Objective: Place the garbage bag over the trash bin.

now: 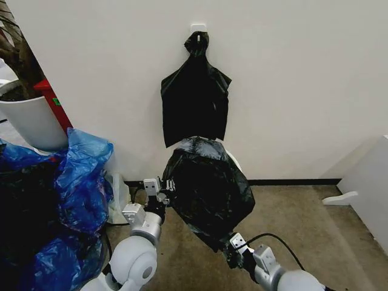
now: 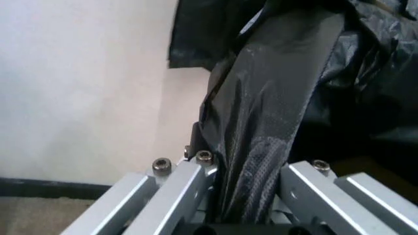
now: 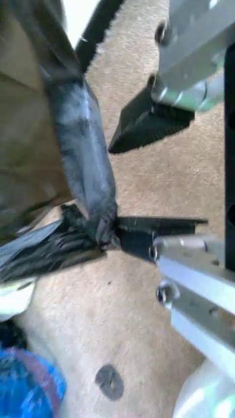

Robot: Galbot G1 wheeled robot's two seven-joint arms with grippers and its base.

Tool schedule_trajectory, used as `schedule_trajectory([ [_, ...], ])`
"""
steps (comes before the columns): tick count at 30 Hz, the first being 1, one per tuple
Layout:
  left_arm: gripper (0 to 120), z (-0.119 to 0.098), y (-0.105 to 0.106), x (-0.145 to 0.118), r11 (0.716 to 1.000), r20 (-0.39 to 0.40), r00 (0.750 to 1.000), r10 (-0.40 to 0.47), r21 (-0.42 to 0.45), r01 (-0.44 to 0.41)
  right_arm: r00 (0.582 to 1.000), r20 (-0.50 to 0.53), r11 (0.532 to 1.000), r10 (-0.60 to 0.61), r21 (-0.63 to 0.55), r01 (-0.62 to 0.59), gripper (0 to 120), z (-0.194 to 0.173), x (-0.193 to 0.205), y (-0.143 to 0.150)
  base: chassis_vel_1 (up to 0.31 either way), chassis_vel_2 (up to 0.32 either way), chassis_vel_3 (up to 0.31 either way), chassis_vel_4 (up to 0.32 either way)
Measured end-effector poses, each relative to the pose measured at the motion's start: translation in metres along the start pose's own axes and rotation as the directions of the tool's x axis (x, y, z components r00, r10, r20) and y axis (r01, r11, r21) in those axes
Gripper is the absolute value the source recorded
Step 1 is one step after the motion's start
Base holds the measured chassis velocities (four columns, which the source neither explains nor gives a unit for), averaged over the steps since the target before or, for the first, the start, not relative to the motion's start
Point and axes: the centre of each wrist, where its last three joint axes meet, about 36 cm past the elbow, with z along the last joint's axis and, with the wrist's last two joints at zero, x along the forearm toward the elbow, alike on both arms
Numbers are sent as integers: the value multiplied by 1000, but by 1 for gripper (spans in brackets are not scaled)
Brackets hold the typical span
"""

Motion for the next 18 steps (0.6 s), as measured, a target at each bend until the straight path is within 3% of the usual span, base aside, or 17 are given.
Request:
schedule_trajectory([
  [5, 4, 6, 4, -3, 999, 0, 999, -43, 6, 43, 999, 41, 1000, -5, 19, 4, 54, -15, 22, 10, 0, 0, 0, 0],
  [13, 4, 16, 13, -14, 997, -5, 998, -70, -20, 70, 981, 117, 987, 152, -62, -145, 83, -60, 45, 12, 0, 0, 0, 0],
  [18, 4, 20, 17, -19, 995, -10, 996, -92, -31, 91, 971, 83, 972, 225, -92, -218, 98, -75, 52, 7, 0, 0, 0, 0],
])
